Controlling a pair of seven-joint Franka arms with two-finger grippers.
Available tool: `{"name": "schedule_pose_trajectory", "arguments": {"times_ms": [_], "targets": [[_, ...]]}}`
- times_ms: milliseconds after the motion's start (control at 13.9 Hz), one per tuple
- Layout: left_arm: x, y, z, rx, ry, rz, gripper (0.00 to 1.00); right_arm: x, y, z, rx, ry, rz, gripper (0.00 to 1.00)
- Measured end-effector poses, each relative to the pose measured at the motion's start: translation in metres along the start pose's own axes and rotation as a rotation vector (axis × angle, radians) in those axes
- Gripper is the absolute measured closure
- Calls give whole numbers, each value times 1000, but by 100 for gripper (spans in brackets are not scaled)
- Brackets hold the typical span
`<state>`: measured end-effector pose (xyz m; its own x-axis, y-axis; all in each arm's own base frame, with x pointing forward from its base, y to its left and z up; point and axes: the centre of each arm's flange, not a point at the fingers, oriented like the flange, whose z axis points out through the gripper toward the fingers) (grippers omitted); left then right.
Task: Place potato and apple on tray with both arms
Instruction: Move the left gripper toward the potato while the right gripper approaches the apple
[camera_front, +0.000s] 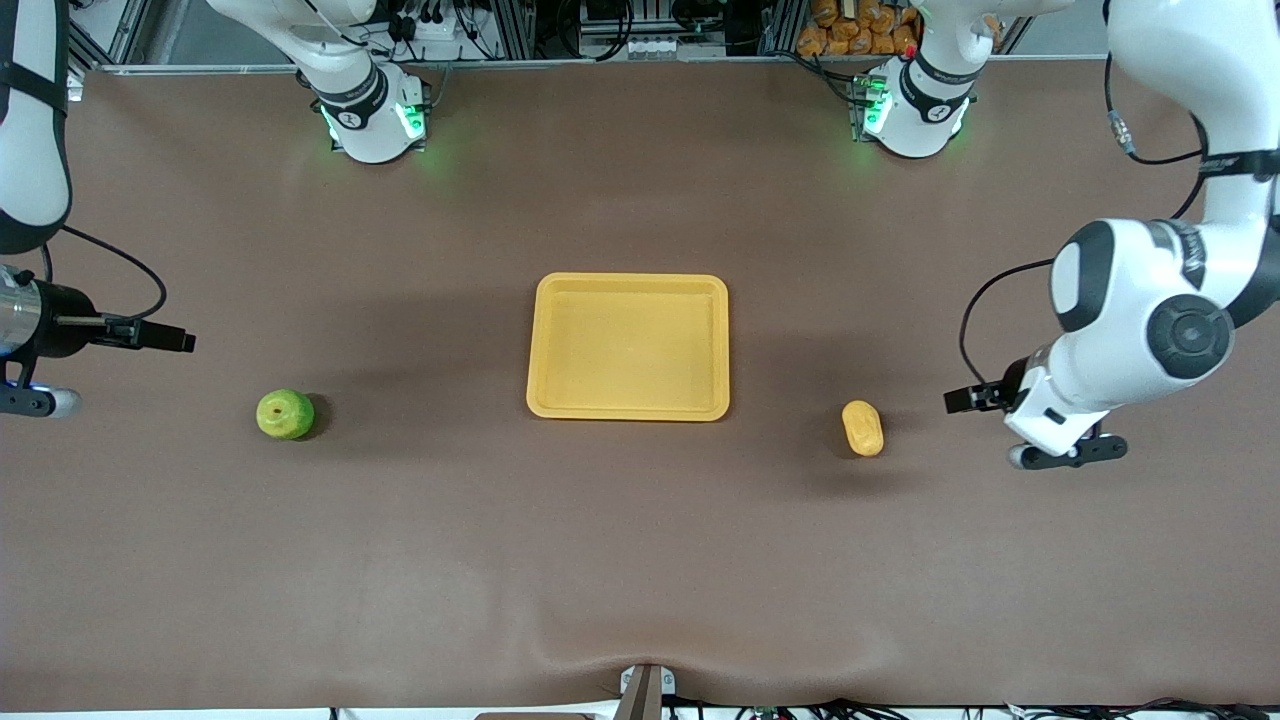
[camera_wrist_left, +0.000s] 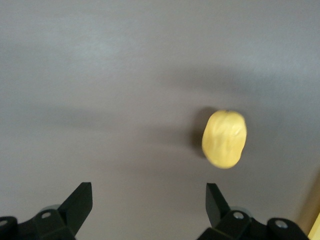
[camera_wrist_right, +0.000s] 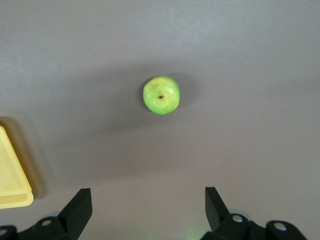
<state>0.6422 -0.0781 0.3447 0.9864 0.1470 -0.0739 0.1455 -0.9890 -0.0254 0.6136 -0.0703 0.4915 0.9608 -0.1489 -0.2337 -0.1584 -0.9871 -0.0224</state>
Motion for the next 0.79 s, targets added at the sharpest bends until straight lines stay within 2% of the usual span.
{"name": "schedule_pose_trajectory", "arguments": {"times_ms": [502, 789], "targets": [[-4, 78, 69, -29, 36, -152, 0, 23, 10, 31, 1, -15, 18, 0], [-9, 104, 99, -36, 39, -191, 0, 40, 14, 59, 0, -32, 25, 0]]}}
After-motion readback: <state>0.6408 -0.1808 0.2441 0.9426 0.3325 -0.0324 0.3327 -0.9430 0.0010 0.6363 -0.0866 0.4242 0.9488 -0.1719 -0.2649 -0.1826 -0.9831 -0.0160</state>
